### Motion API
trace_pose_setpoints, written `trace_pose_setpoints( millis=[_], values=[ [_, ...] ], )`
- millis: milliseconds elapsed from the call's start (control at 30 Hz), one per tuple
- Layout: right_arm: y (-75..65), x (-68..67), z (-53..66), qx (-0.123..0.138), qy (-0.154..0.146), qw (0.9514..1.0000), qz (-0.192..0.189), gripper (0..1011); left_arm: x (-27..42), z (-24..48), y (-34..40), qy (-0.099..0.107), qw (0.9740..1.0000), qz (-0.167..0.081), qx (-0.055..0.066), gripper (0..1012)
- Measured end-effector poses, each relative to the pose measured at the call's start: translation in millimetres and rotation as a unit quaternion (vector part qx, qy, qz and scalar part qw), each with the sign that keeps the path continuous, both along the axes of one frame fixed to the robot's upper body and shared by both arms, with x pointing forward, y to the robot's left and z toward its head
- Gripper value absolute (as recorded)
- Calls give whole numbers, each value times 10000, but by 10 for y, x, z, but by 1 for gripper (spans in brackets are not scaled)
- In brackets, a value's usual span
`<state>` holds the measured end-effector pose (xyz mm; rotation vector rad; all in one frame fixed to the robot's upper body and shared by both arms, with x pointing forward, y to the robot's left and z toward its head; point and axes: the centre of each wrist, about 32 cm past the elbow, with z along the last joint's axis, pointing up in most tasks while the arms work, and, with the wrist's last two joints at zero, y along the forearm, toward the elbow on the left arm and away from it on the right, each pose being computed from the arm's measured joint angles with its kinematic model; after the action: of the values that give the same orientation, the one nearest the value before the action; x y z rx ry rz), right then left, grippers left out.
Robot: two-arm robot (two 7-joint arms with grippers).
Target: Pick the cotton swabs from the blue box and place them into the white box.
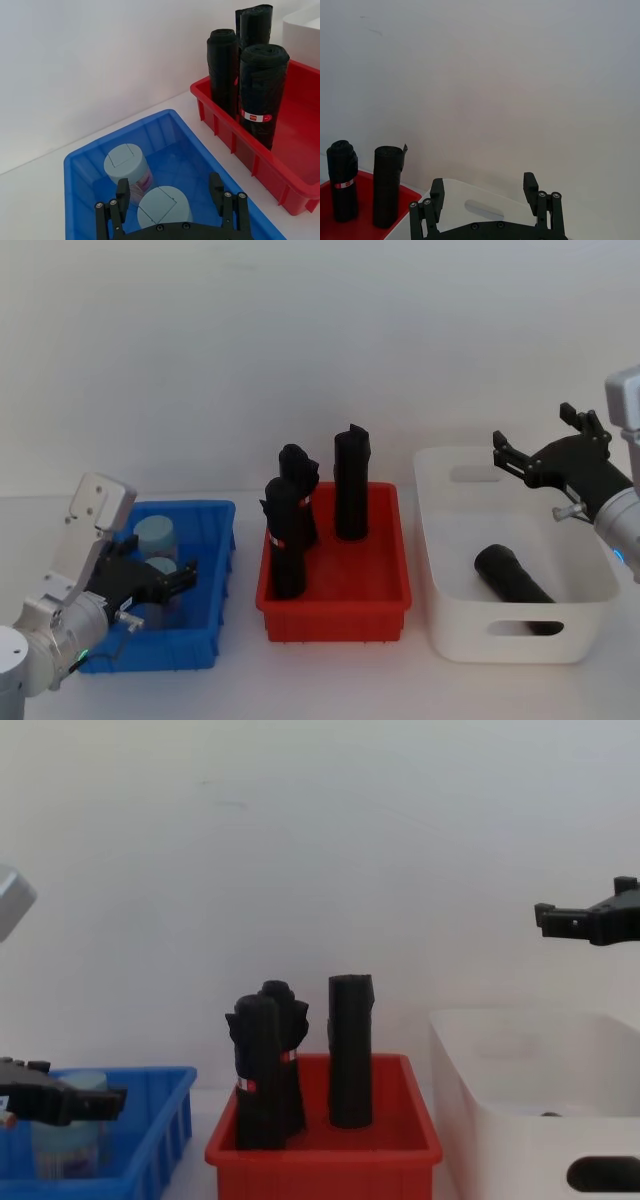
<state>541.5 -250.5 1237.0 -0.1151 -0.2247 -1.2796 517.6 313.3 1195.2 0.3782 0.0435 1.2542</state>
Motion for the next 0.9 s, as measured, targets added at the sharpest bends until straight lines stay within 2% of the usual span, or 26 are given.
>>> trace_pose_setpoints(
  millis=[367,567,900],
  values=[
    [0,0,0,0,0,10000,0,1002,64,-119,0,144,9999,53,-68,1000],
    [0,0,0,0,0,10000,0,1002,64,-146,14,182,9997,130,-70,1000],
    [0,0,0,0,0,10000,0,1002,27,-184,71,274,9991,318,-79,1000]
  ],
)
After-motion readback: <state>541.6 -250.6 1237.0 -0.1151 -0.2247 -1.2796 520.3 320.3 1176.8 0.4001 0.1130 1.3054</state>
